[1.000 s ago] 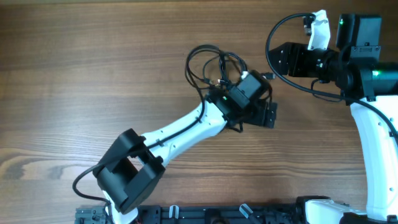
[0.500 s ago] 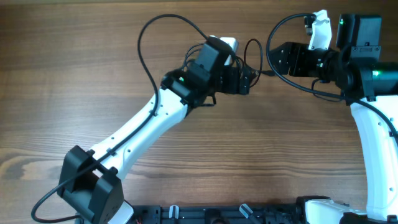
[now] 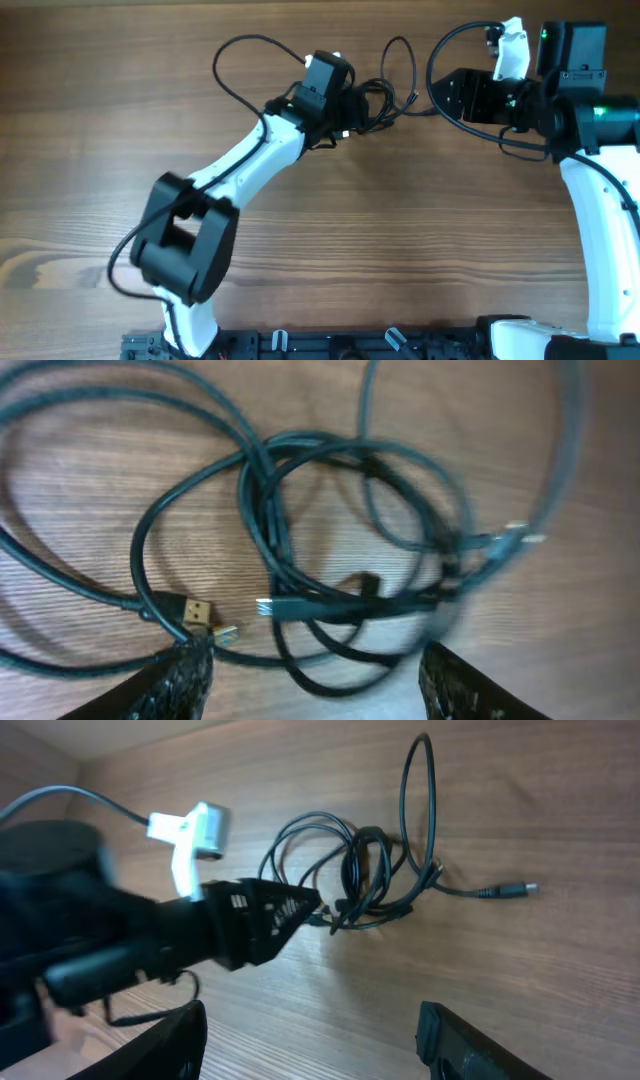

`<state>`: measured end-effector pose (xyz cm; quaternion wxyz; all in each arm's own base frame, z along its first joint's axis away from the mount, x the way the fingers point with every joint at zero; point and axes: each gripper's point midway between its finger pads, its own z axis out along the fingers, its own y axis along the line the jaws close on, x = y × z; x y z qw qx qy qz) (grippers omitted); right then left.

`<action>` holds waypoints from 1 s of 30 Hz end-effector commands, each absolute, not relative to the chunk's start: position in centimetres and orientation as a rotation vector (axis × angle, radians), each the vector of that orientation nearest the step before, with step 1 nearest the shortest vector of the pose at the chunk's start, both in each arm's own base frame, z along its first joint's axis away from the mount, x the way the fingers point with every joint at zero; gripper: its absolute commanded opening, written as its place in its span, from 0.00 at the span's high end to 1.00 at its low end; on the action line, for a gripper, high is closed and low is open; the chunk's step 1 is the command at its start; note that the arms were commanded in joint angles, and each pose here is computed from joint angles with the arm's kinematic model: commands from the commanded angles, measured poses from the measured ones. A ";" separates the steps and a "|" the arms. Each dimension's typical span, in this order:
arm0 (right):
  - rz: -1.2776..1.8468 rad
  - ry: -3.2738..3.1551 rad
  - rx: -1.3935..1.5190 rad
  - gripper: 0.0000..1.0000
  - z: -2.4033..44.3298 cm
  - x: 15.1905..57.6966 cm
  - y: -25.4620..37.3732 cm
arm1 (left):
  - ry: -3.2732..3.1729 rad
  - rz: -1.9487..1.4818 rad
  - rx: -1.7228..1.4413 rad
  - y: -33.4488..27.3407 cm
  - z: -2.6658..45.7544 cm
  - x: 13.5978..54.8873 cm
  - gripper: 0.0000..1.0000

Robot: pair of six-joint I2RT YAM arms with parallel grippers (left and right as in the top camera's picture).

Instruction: Untangle cables

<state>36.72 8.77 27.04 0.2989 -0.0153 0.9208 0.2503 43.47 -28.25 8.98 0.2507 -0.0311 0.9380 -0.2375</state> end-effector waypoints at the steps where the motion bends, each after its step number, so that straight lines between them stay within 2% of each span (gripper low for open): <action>1: 0.655 2.472 -0.032 0.31 26.2 37.0 8.6 | 2.586 -0.641 -0.086 -28.4 7.1 43.6 0.30; 7: 0.657 2.493 -0.025 0.31 25.5 37.2 8.6 | 2.477 -0.735 -0.012 -30.5 8.2 45.2 0.26; 10: 0.657 2.492 -0.025 0.31 25.5 37.2 8.6 | 2.346 -0.901 0.222 -33.8 10.9 45.0 0.26; 11: 0.657 2.491 -0.025 0.31 25.6 37.2 8.6 | 2.335 -0.901 0.228 -34.1 11.1 45.0 0.23; 15: 0.657 2.491 -0.025 0.31 25.6 37.2 8.6 | 2.328 -0.799 0.285 -35.1 9.8 44.6 0.23; 17: 0.657 2.492 -0.025 0.31 25.5 37.2 8.6 | 2.333 -0.732 0.266 -34.9 8.9 44.8 0.27; 21: 0.659 2.503 -0.022 0.31 25.4 37.0 8.6 | 2.344 -0.588 0.206 -33.6 7.3 45.6 0.43; 30: 0.659 2.504 -0.021 0.31 25.4 37.0 8.6 | 2.367 -0.553 0.191 -33.2 6.1 45.7 0.50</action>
